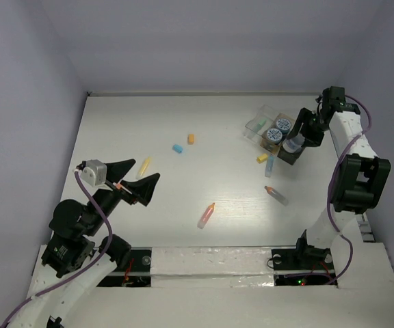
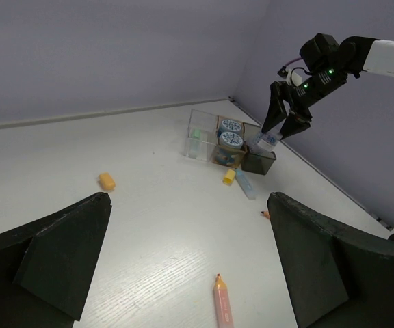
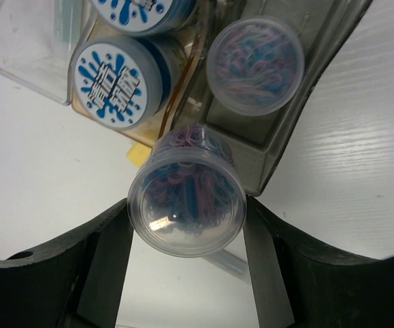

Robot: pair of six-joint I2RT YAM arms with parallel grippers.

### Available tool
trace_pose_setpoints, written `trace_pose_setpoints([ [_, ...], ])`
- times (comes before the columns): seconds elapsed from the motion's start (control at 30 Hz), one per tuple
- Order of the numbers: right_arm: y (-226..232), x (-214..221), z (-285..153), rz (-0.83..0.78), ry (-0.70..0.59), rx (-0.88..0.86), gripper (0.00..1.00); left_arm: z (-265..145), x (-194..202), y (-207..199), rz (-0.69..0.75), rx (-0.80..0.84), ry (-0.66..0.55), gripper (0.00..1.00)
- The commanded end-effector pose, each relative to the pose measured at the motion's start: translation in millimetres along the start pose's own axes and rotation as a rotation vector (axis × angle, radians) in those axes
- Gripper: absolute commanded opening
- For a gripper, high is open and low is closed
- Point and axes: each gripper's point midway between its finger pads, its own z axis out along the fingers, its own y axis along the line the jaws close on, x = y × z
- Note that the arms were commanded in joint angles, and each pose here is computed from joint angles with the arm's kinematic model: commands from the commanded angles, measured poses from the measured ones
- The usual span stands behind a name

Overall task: Sort the stationery into containers
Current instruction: Place the stationery in the storage box.

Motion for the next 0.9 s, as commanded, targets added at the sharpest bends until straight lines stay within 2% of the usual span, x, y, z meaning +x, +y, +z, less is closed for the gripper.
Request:
trace_pose_setpoints([
  [0.0,-4.1,-12.9,-6.0,-0.005,-0.003,-0.009,0.24,-6.7,-29.4,-8.6,0.006,0.023,-0.085,0.99],
  [0.4,-13.1,-21.2,13.2,0.023,0.023,0.011,0.23,-8.1,-29.9,-9.2,0.005,0.026,-0.088,0.99],
  [0.73,-35.8,-54.9,12.8,0.055,-0.112,0.163,0.21,-8.3,-29.8,-6.4,0.004,0.010,-0.088,0.99],
  [0.87,-37.6,-62.8,7.5,0.049,-0.182,0.173,0.19,-7.2,-29.2,-6.2,0.004,0.009,-0.085,0.99],
])
